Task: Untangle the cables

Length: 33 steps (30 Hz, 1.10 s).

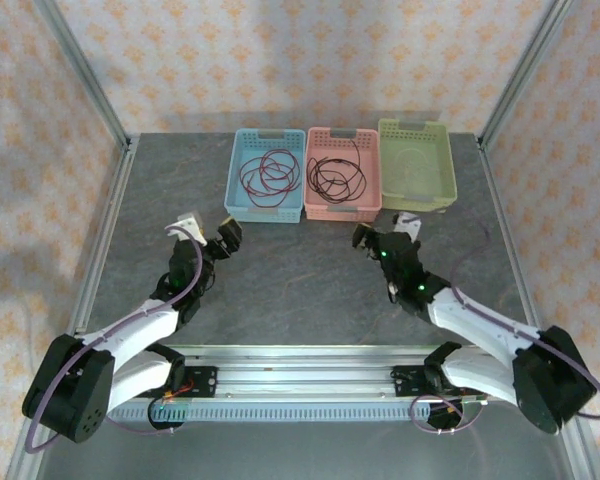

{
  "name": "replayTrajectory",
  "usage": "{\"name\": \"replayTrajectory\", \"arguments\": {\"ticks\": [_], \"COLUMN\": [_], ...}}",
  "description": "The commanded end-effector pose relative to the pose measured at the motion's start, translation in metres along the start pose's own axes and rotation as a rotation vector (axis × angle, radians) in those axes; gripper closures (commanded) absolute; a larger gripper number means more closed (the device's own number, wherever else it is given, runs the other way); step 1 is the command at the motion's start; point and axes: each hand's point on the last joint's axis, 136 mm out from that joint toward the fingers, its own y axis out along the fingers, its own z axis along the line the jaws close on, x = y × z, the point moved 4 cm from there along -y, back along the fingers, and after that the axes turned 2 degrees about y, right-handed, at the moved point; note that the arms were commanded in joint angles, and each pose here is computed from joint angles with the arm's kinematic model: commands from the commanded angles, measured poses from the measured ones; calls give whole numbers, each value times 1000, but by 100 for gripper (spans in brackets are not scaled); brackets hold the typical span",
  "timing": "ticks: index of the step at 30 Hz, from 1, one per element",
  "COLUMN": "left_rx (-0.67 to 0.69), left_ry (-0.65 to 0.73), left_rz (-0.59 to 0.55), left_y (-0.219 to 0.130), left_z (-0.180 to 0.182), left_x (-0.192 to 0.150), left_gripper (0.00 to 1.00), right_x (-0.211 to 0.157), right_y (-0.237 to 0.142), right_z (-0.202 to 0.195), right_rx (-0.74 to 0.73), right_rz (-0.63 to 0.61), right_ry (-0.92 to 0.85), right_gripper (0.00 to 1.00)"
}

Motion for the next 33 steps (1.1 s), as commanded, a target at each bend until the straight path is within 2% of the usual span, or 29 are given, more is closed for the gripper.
{"name": "replayTrajectory", "arguments": {"ticks": [1,3,9,18,26,33], "left_rx": [156,196,320,349,390,295], "left_ry": [64,63,141,247,360,406], "left_rz": [-154,-206,-236,-244,-216,-210], "left_y": [-3,-7,-8,-9,-6,10], "left_z": [21,34,60,65,79,73], "left_x": [35,44,48,48,27,19], "left_gripper": [1,1,1,1,0,1], "right_x": [36,41,49,51,41,36], "right_y": [-11,-12,-7,14,32,36], "right_z": [-21,-33,-58,-92,-104,-115], "right_rx": [-64,-113,-248,-367,-303,-242], "right_rz": [-227,-253,-286,-263,-245,-283], "right_ry": [76,60,-71,-90,-163,-159], "right_gripper": [0,0,0,0,0,0]}}
